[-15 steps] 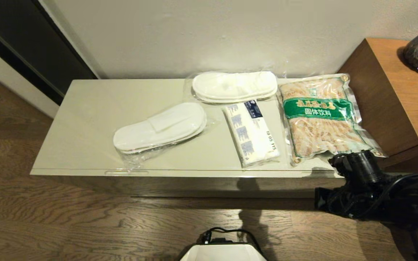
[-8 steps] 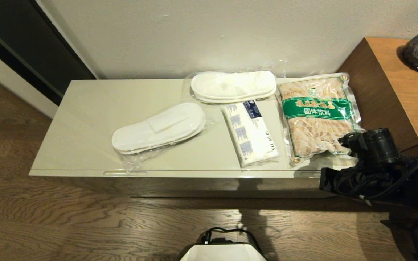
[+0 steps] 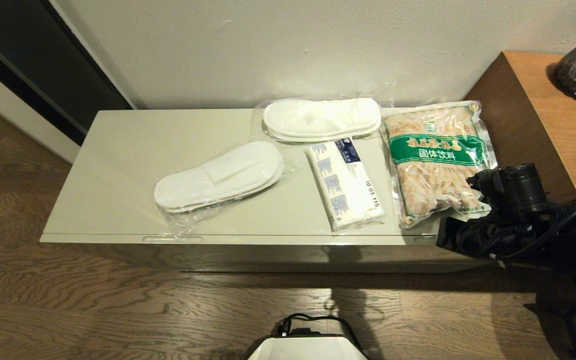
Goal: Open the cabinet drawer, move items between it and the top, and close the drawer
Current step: Open the drawer
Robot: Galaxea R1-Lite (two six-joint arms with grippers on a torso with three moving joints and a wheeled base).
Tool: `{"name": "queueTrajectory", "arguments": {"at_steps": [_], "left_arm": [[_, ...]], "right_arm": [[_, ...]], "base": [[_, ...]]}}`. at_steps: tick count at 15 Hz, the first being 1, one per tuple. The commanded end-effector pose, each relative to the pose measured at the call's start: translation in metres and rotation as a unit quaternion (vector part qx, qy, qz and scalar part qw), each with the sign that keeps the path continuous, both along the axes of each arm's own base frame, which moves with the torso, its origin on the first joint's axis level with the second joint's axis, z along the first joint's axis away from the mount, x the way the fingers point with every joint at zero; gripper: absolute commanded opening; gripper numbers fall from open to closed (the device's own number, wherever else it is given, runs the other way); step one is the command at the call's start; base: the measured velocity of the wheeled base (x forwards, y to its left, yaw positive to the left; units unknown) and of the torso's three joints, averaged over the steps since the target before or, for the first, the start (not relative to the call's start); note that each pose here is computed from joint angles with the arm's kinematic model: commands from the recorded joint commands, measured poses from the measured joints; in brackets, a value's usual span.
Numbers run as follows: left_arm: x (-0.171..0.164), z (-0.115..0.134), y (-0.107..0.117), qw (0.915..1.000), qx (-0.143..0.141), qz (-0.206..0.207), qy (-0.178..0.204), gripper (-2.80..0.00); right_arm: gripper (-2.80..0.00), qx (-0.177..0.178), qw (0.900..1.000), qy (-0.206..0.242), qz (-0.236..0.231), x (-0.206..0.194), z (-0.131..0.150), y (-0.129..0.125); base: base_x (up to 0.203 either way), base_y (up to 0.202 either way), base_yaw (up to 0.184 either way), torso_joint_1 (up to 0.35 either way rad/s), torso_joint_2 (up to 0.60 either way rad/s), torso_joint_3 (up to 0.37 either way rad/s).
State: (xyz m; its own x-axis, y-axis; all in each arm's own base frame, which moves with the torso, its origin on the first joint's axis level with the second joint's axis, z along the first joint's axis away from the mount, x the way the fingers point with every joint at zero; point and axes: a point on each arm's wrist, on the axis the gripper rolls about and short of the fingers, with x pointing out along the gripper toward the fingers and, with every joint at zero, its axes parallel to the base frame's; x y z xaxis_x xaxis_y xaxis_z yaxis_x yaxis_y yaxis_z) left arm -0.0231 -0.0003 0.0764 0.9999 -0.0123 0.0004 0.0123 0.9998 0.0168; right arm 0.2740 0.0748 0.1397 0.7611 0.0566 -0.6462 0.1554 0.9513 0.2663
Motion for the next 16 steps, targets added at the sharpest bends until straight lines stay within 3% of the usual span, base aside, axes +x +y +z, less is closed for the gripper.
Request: {"name": "queueTrajectory", "arguments": {"at_steps": [1, 5, 8, 12, 16], "left_arm": [[0.000, 0.000, 0.000, 1.0000, 0.000, 0.000, -0.001, -2.80], [0.000, 0.000, 0.000, 1.0000, 0.000, 0.000, -0.001, -2.80], [0.000, 0.000, 0.000, 1.0000, 0.000, 0.000, -0.001, -2.80], [0.000, 0.000, 0.000, 1.0000, 0.001, -0.001, 0.002, -2.80], [0.000, 0.000, 0.000, 1.0000, 0.001, -0.002, 0.002, -2.80]], "right_arm": [[-2.80, -0.004, 1.000, 0.020, -0.001, 0.002, -0.013, 0.001], [-2.80, -0.008, 0.997, 0.070, 0.003, -0.007, -0.040, -0.001], [-2.80, 0.036, 0.992, 0.118, 0.025, -0.025, -0.054, -0.004], [-2.80, 0.053, 0.993, 0.101, 0.029, -0.051, -0.038, -0.008], [-2.80, 0.056, 0.994, 0.086, 0.049, -0.105, -0.006, -0.017]], "base": [[0.000, 0.000, 0.000, 0.000, 0.00, 0.000], [0.000, 0.000, 0.000, 0.000, 0.00, 0.000], [0.000, 0.000, 0.000, 0.000, 0.00, 0.000], [0.000, 0.000, 0.000, 0.000, 0.00, 0.000], [0.000, 0.000, 0.000, 0.000, 0.00, 0.000]]}}
